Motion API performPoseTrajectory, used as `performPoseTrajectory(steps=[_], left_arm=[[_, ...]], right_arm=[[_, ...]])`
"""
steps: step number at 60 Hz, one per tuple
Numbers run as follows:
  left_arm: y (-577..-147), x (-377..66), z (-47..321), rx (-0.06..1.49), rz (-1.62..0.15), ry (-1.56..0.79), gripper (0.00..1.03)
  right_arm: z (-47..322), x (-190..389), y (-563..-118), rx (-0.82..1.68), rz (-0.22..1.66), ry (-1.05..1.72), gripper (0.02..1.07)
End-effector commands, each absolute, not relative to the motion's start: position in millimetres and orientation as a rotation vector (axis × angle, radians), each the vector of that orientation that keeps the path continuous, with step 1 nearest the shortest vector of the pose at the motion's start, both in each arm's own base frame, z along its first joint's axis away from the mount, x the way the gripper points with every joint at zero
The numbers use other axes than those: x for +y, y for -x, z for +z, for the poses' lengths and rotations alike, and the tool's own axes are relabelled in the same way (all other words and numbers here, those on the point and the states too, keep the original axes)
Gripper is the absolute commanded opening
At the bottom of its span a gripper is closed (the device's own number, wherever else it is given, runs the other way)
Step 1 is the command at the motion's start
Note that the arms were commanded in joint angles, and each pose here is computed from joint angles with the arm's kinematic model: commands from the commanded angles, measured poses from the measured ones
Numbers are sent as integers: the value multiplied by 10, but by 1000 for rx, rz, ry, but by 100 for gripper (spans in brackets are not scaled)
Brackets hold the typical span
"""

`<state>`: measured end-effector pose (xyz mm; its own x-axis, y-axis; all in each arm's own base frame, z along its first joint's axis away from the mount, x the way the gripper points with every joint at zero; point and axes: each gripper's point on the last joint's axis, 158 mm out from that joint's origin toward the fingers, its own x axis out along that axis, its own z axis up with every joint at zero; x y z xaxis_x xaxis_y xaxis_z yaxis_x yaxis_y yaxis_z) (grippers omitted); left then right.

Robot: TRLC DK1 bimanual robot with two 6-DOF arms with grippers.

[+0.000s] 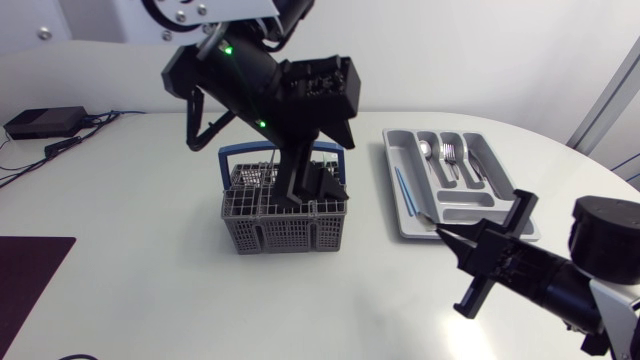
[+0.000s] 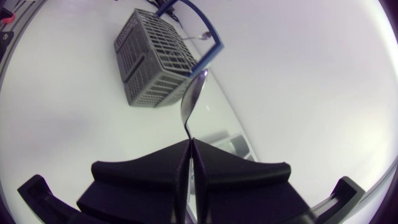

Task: Unload the cutlery basket into the drawer organizer.

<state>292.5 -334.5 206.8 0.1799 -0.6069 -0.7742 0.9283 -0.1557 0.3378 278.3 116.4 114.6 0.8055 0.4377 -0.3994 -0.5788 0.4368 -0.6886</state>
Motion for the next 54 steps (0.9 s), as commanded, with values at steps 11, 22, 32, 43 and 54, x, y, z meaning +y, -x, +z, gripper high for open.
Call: performPoseTrajectory(steps=[11,22,32,43,54], left_arm=[[-3109,-3025,2047,473,-1229,-881,99],[-3125,-2802,1883,523,-1137,-864,99],[-3091,-2652,1839,544,-1100,-848,99],[-3081,-2521,1773,564,-1077,-841,99],[-3054,-2447,1718,580,-1070,-838,99]], right_arm=[[1037,449,-3031,206,513,955,8],[843,151,-3205,250,482,938,8],[656,-60,-3346,293,470,937,8],[531,-228,-3509,326,465,951,8],[526,-386,-3691,339,449,961,8]])
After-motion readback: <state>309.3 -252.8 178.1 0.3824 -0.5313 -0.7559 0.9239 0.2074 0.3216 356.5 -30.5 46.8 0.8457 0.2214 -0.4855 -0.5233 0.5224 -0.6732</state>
